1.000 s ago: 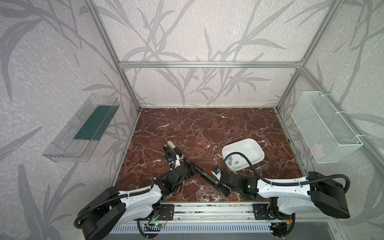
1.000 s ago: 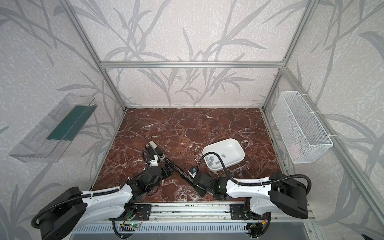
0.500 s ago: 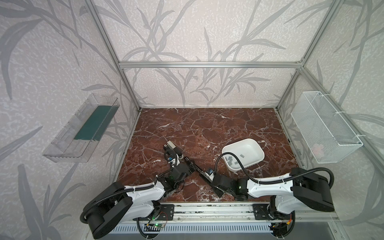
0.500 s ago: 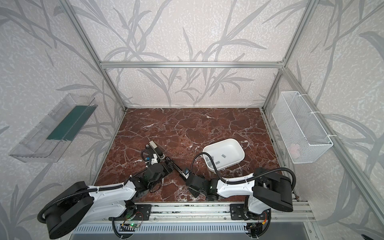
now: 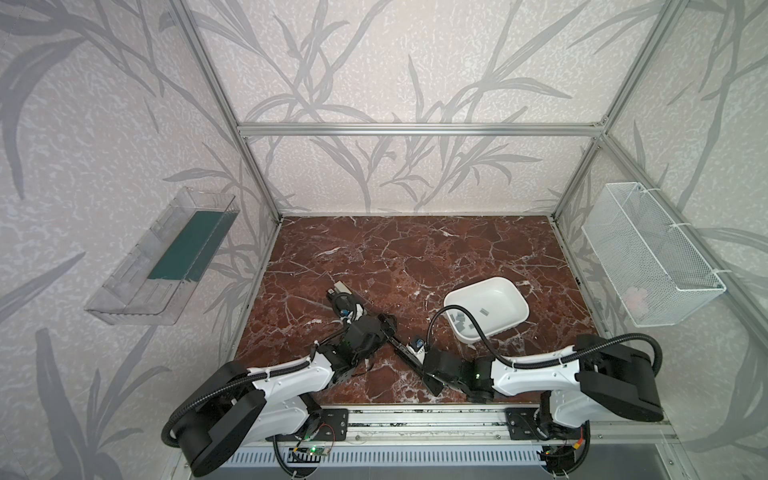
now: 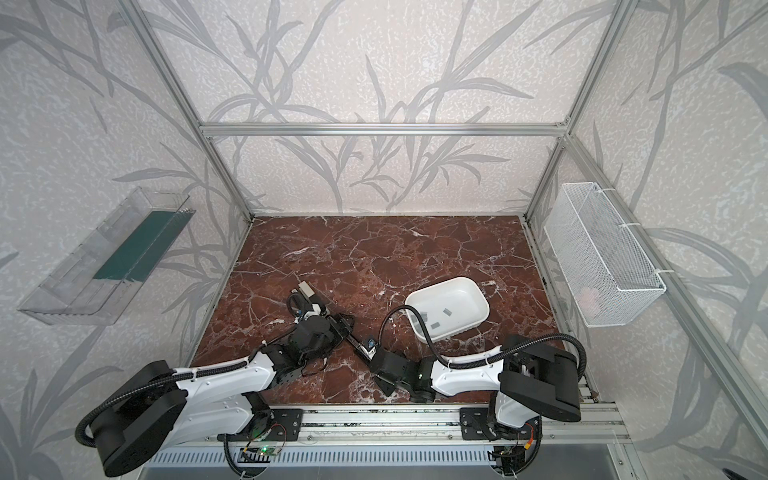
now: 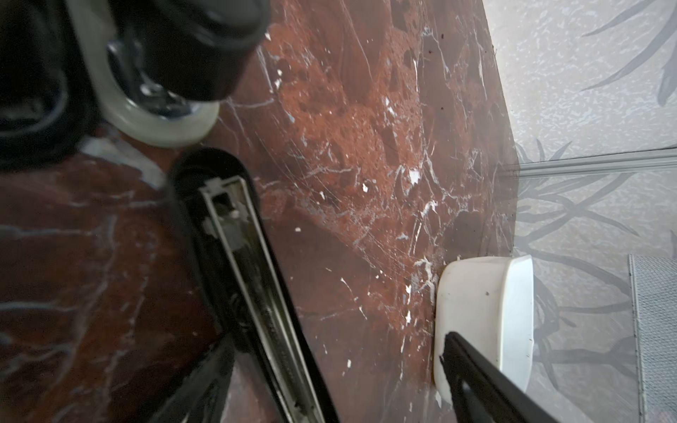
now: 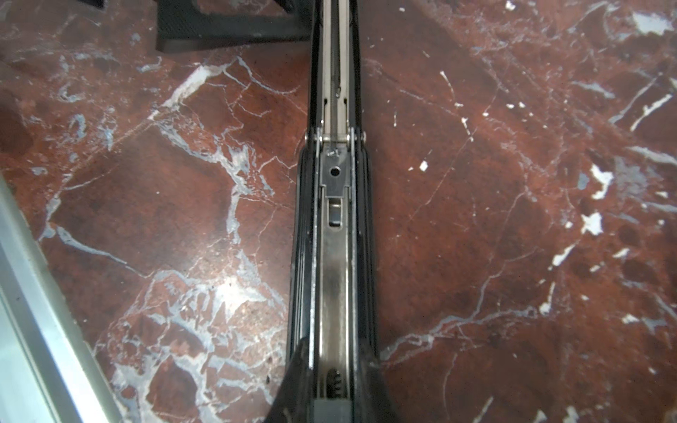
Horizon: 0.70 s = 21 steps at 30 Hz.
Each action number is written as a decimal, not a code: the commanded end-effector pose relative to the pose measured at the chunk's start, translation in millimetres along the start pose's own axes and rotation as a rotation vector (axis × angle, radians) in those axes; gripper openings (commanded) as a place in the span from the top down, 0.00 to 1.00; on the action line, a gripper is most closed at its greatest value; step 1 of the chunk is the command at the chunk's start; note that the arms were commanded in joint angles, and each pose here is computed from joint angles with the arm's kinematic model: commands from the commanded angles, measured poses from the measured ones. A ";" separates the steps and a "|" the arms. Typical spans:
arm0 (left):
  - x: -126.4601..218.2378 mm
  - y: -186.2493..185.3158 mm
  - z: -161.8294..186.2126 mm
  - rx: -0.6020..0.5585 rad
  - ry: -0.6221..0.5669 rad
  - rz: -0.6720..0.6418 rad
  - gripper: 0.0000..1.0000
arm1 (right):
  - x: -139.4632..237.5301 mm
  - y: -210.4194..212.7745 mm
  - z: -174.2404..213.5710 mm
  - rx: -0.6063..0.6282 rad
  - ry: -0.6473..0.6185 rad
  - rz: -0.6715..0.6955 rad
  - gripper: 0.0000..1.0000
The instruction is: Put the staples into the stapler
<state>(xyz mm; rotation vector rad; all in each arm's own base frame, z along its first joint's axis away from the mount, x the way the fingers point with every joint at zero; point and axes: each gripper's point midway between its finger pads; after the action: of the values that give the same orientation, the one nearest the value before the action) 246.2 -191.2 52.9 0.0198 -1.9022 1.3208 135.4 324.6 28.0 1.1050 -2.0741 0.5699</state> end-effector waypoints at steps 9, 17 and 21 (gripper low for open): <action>-17.2 21.5 5.7 0.031 0.023 -0.012 0.09 | 0.9 22.0 0.7 -0.014 0.002 -0.097 0.93; -7.1 29.1 -36.8 -0.096 -0.173 -0.045 0.08 | -2.5 22.3 8.3 -0.005 0.027 -0.092 0.94; -7.0 7.3 -39.1 -0.179 -0.176 0.003 0.08 | -2.3 25.2 5.5 0.001 0.021 -0.101 0.94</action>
<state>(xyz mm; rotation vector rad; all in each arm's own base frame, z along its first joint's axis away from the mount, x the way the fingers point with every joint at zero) 266.3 -171.8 47.6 0.0208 -2.0565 1.2934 129.8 332.9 29.0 1.1293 -2.0623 0.5088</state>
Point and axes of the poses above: each gripper's point midway between its finger pads, its own x axis back along the fingers, its own y axis along the line the jaws close on, z = x × y, and after that the axes turned 11 degrees about x, right-handed
